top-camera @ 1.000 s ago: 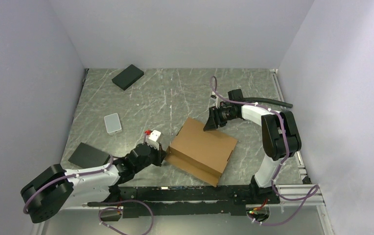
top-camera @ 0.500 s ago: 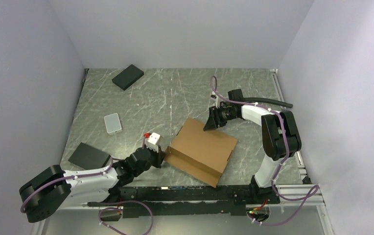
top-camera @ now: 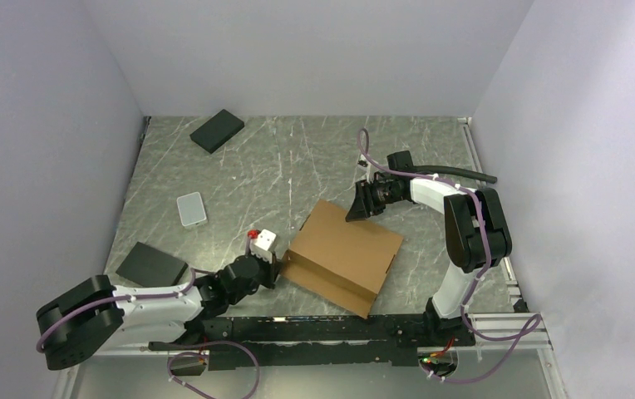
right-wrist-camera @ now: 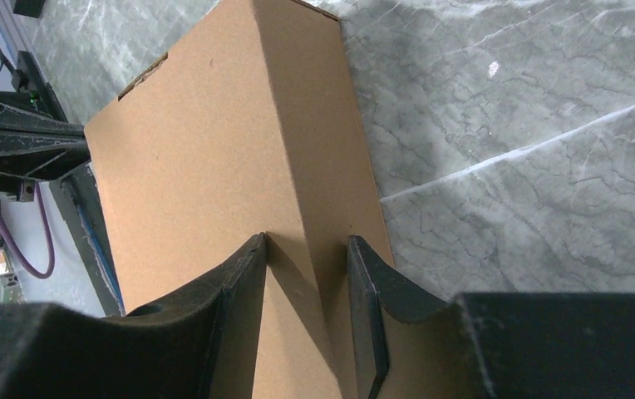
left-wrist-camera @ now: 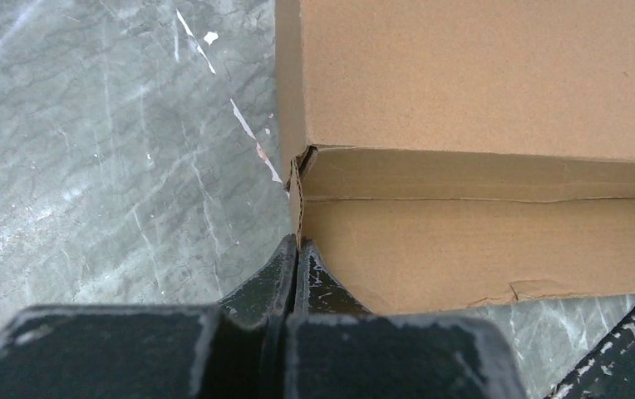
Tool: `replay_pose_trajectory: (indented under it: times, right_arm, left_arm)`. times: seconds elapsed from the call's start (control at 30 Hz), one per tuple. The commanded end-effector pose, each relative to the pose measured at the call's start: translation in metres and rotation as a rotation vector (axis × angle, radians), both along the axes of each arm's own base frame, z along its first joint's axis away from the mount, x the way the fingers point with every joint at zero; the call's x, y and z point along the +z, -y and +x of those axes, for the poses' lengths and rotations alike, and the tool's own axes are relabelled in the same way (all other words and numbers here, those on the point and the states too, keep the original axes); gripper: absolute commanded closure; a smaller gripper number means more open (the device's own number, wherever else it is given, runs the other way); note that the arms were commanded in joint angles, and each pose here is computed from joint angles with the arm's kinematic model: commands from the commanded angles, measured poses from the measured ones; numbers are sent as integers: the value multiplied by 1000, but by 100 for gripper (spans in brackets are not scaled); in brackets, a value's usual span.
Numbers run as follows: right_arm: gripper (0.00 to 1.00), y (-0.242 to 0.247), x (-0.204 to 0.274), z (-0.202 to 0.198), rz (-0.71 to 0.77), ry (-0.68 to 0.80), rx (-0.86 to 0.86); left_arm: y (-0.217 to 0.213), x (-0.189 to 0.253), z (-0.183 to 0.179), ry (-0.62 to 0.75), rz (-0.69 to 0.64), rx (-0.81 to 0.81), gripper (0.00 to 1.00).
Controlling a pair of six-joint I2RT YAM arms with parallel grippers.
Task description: Fold the paper box
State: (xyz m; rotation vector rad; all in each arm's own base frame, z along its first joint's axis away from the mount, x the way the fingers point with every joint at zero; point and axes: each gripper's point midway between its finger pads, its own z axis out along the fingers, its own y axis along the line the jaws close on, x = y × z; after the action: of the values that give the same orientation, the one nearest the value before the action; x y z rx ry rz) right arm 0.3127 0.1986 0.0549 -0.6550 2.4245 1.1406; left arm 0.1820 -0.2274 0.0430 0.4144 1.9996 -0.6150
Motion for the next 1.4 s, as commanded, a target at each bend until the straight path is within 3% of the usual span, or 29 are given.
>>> replay_pose_trajectory:
  times: [0.0,1.37]
  right_arm:
    - [60,24,-35,11,-168,33,-56]
    - [61,22,-39,8,-168,16,-39]
  left_arm:
    - [5,-1,-6,18,15,-35,100]
    - [6,-2,-5,12,109,-15,100]
